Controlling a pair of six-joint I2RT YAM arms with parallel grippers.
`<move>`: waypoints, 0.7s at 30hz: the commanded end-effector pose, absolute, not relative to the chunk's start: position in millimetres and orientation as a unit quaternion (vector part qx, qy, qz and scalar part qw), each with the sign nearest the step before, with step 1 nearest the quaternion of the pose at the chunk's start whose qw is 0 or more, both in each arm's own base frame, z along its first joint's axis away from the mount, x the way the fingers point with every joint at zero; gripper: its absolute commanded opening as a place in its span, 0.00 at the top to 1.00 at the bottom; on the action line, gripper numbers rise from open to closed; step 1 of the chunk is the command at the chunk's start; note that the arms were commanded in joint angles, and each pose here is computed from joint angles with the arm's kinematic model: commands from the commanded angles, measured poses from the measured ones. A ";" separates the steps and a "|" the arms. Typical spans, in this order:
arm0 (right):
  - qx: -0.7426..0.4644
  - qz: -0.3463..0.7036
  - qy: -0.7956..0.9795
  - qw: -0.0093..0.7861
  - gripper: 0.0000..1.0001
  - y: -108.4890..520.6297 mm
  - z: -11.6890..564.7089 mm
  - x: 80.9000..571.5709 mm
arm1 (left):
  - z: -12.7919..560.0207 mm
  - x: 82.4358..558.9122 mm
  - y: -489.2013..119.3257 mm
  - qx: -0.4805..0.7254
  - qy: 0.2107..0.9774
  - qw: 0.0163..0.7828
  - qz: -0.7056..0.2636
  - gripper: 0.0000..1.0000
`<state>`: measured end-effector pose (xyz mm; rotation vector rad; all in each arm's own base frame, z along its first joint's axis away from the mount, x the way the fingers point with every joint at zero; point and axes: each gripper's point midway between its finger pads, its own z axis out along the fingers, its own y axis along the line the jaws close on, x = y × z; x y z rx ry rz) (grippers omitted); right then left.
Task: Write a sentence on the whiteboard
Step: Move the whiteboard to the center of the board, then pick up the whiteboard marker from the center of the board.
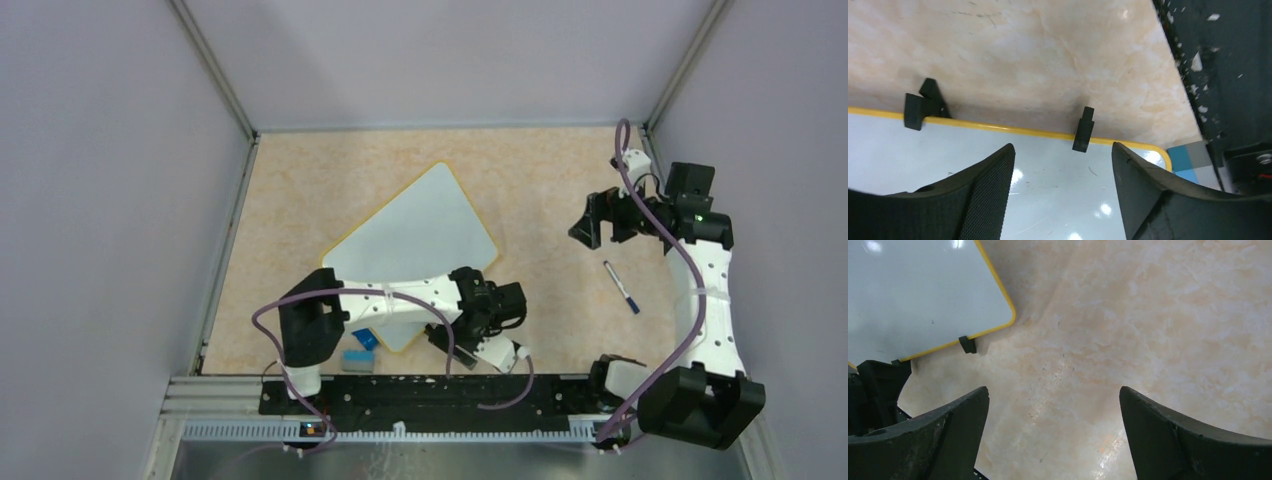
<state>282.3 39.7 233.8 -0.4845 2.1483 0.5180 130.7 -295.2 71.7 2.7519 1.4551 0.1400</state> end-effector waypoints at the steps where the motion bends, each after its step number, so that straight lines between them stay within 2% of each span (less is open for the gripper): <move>1: -0.198 0.169 0.878 0.402 0.01 22.5 229.6 278.4 | 107.8 120.3 -327.6 0.864 0.493 0.084 -0.054 0.19; 4: -0.185 0.162 0.889 0.386 0.02 8.4 218.0 281.5 | 127.4 136.2 -349.4 0.826 0.536 0.131 -0.111 0.15; 10: -0.138 0.131 0.916 0.354 0.09 -38.2 193.4 290.2 | 190.3 207.5 -377.4 0.708 0.622 0.249 -0.224 0.01; 15: -0.132 0.064 0.938 0.313 0.20 -71.6 160.8 291.5 | 218.2 245.2 -385.4 0.648 0.647 0.344 -0.209 0.01; 21: -0.138 0.052 0.955 0.256 0.31 -87.9 125.8 294.9 | 232.4 276.3 -380.9 0.581 0.687 0.362 -0.243 0.01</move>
